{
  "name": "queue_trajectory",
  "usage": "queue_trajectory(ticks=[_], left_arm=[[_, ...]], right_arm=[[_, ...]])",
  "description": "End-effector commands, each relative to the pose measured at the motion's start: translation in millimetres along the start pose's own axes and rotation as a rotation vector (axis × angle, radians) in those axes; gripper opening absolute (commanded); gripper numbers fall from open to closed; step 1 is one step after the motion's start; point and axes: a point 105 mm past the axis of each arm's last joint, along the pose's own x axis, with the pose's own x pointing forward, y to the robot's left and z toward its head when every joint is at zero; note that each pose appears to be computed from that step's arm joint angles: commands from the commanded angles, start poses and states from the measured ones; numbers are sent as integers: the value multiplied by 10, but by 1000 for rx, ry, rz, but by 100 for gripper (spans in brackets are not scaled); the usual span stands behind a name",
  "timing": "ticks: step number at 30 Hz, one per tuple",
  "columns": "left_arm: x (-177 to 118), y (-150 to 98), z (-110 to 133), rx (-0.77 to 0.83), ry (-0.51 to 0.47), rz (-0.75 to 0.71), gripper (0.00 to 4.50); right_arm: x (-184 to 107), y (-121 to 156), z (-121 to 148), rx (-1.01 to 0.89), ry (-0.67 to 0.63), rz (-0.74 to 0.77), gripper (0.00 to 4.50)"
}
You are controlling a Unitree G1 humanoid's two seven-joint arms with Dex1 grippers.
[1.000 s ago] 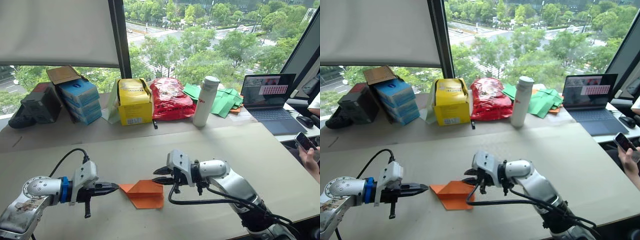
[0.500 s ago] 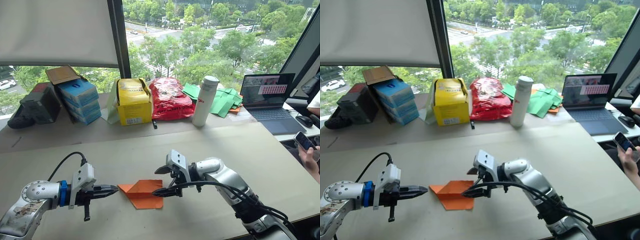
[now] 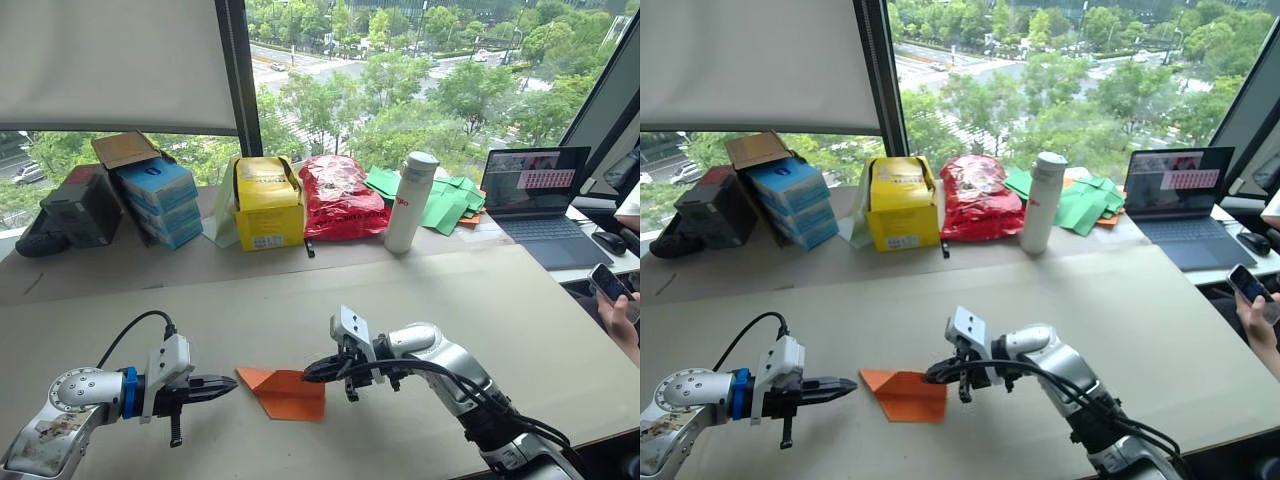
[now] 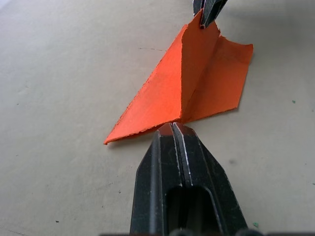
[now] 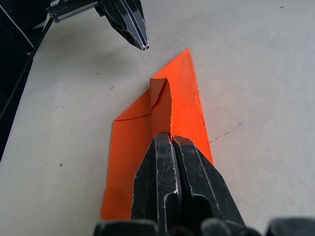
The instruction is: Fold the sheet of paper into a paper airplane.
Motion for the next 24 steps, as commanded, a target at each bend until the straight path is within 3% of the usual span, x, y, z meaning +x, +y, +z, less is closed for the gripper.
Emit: queue_trajectory(ticks=[1, 4, 8, 12, 16, 21, 24], left_arm=[[10, 66, 124, 28, -51, 12, 0], [28, 108, 213, 19, -92, 24, 0], [22, 254, 502, -39, -235, 66, 0], [19, 384, 719, -79, -331, 92, 0], [60, 368, 853, -84, -339, 70, 0], [89, 338, 965, -87, -337, 58, 0], [117, 289, 1031, -88, -330, 48, 0]], right_arm=[[-25, -18, 106, -87, -23, -35, 3], [-60, -73, 181, -127, -46, -83, 3], [-228, -306, 464, -248, -112, -261, 3], [-395, -488, 707, -467, -136, -467, 3], [-383, -401, 767, -762, -91, -542, 3], [-301, -263, 716, -1016, -45, -581, 3], [-181, -140, 448, -1123, 53, -494, 3]])
